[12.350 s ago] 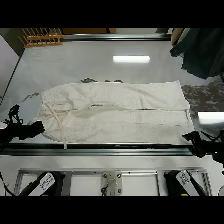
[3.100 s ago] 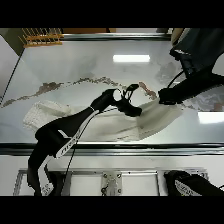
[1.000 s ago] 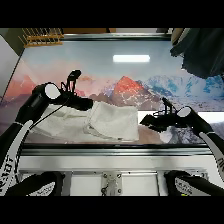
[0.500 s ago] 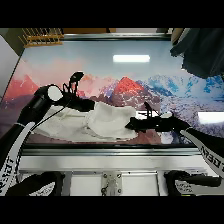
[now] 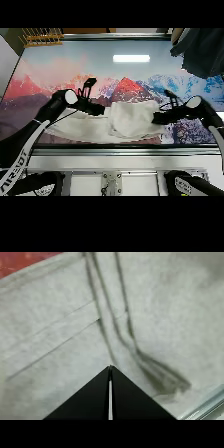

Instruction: Fold the clothes and pants, and hang the long-sleeved shirts on hangers.

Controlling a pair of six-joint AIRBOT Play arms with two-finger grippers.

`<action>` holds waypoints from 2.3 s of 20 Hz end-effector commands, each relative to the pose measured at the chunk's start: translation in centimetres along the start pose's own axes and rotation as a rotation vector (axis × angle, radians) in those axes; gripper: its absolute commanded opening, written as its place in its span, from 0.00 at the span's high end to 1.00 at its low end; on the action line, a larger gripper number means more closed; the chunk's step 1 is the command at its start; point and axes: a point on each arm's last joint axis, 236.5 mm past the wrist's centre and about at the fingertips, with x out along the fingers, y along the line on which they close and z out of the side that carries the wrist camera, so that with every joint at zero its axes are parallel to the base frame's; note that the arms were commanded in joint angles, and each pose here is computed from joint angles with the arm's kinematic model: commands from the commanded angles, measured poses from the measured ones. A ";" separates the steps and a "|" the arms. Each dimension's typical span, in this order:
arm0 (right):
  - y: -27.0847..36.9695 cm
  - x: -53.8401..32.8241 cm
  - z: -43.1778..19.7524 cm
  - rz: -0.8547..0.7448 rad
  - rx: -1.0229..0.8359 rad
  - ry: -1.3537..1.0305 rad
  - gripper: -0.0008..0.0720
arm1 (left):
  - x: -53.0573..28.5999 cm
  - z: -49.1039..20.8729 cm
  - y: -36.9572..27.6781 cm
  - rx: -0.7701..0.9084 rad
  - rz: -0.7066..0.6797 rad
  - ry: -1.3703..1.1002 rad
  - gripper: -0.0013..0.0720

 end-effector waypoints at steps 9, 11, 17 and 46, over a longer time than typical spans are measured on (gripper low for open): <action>2.8 -16.7 2.8 -0.336 -0.168 -0.094 0.96 | 11.8 0.6 -10.3 0.223 -0.074 0.124 0.94; 4.8 -17.3 2.8 -0.335 -0.180 -0.107 0.96 | 13.0 0.3 -11.4 0.246 -0.082 0.136 0.94; 8.7 -16.8 1.7 -0.305 -0.193 -0.090 0.96 | 13.7 -0.1 -12.0 0.260 -0.085 0.143 0.94; 47.4 5.6 0.2 0.599 -0.148 -0.147 0.09 | -19.0 13.2 14.4 -0.220 0.156 -0.450 0.94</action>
